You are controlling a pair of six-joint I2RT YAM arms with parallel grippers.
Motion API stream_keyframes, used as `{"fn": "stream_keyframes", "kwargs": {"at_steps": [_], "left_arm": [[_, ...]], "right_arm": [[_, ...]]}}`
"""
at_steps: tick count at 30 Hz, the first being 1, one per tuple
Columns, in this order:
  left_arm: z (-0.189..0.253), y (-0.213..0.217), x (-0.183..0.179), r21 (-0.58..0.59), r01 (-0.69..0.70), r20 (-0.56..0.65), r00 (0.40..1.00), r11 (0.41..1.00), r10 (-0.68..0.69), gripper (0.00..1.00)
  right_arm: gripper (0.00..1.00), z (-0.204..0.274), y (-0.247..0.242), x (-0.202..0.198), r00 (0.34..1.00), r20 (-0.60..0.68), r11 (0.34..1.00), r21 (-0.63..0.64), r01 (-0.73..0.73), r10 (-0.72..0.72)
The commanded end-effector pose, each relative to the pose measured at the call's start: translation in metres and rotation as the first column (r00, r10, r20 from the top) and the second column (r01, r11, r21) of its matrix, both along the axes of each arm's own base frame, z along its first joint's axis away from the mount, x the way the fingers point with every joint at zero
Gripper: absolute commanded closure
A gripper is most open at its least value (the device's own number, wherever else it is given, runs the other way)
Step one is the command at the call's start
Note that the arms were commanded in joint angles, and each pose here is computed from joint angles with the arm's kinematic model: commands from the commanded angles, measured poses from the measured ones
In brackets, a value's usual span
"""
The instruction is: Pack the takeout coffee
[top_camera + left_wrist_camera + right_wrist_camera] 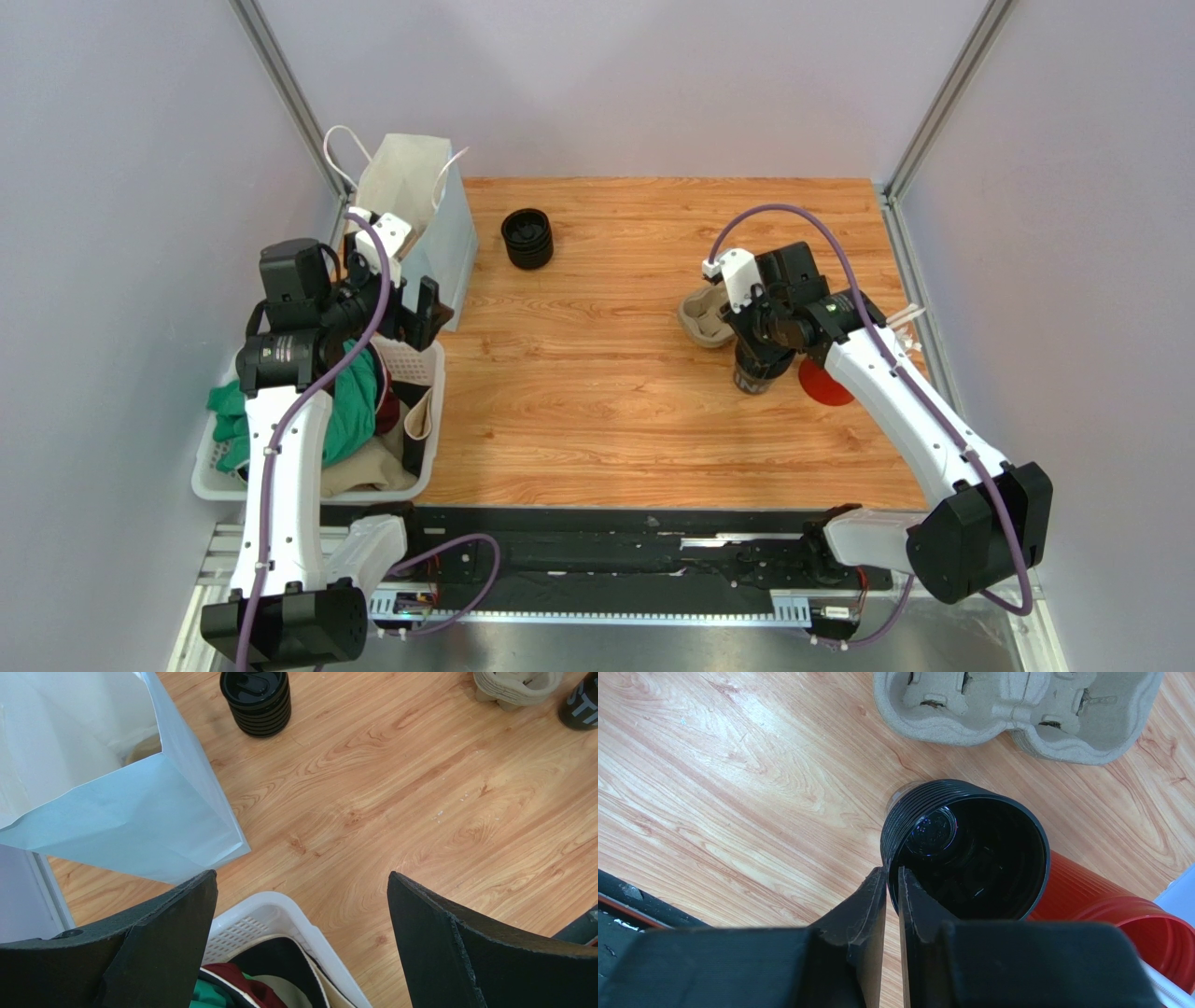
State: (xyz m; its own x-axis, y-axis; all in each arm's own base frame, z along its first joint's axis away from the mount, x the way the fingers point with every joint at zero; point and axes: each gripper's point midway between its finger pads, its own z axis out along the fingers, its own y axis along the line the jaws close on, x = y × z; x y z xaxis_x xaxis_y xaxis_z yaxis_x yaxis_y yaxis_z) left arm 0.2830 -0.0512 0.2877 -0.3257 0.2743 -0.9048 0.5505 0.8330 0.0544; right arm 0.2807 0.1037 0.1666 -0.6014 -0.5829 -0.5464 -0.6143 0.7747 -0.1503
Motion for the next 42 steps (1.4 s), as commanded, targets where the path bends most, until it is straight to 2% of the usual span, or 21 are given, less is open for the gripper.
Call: {"fn": "stream_keyframes", "kwargs": {"at_steps": [1,7,11,29,42], "left_arm": [[0.003,-0.001,0.004,-0.010,0.007,0.022,1.000,1.000,-0.007,0.01],[0.002,-0.001,0.005,-0.012,0.006,0.018,1.000,1.000,-0.006,0.01],[0.003,-0.001,0.004,-0.012,0.005,0.020,1.000,1.000,-0.004,0.01],[0.000,-0.001,0.005,-0.014,0.007,0.011,1.000,1.000,-0.007,0.01],[0.001,-0.002,0.005,-0.018,0.010,0.012,1.000,1.000,-0.010,0.01]], "right_arm": [[0.83,0.005,0.005,0.005,1.000,0.024,1.000,0.029,-0.012,0.011],[0.74,0.001,0.004,0.006,1.000,0.014,1.000,0.017,-0.006,0.006],[0.74,-0.002,0.001,0.007,1.000,0.007,1.000,0.006,0.005,-0.005],[0.89,0.004,0.003,0.006,1.000,0.024,1.000,0.020,0.003,-0.004],[0.99,0.016,-0.001,0.011,0.996,0.082,1.000,0.022,0.017,-0.019]]}}
